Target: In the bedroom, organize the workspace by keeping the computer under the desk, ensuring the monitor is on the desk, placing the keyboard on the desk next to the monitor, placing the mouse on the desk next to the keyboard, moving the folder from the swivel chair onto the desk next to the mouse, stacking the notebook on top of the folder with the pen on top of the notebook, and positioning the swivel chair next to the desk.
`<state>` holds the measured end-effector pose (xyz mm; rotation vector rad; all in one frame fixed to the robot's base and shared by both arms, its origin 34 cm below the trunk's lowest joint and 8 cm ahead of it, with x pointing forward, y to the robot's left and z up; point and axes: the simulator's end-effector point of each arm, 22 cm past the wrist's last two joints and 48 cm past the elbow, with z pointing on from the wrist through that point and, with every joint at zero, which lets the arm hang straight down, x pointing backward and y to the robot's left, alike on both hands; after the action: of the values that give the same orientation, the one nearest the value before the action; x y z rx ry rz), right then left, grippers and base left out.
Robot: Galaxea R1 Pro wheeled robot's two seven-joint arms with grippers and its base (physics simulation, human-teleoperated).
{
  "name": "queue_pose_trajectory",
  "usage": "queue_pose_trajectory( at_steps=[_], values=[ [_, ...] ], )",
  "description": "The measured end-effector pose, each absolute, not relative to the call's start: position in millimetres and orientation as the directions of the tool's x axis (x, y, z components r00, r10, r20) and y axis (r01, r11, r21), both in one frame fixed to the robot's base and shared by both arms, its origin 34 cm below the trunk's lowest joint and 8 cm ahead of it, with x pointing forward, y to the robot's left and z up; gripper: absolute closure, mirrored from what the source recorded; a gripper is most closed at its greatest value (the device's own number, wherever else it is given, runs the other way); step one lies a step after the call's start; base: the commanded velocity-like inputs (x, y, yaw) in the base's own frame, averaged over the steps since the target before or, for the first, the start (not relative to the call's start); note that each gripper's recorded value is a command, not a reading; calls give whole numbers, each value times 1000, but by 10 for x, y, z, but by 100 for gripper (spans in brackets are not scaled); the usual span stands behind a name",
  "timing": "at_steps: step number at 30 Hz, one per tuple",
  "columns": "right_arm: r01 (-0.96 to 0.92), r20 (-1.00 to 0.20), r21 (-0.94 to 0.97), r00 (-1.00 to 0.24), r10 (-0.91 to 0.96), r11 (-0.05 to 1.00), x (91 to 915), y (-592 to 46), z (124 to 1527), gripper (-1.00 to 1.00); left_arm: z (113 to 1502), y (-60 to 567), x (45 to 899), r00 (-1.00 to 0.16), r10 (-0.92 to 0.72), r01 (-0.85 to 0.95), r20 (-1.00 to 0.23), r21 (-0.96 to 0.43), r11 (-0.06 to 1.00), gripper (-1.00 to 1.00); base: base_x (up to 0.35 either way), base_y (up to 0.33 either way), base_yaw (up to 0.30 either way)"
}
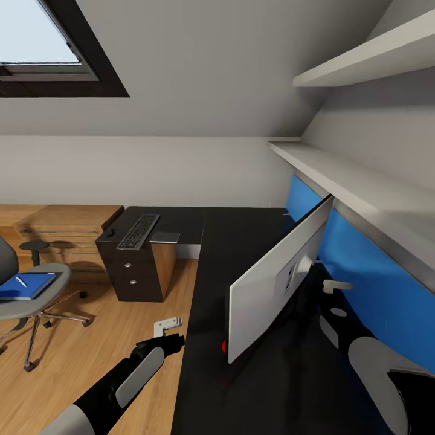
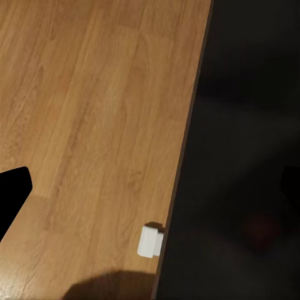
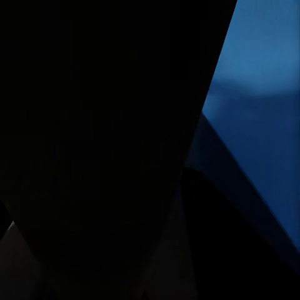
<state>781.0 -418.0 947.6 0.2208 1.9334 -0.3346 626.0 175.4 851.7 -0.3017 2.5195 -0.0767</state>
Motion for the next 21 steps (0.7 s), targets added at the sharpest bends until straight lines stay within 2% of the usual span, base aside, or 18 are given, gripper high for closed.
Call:
queue_pose_trajectory(
  at_steps=[16, 21],
  values=[
    [304, -927, -127, -376, -4, 944, 7815, -4174, 9474, 100, 8515, 1747, 6261, -799, -232, -197, -556, -123, 973, -100, 26, -84, 0],
    [309, -927, -128, -375, -3, 942, 7804, -4189, 9479, 100, 8523, 1742, 6260, -798, -232, -196, -557, -124, 973, -100, 194, -4, 0]
  ],
)
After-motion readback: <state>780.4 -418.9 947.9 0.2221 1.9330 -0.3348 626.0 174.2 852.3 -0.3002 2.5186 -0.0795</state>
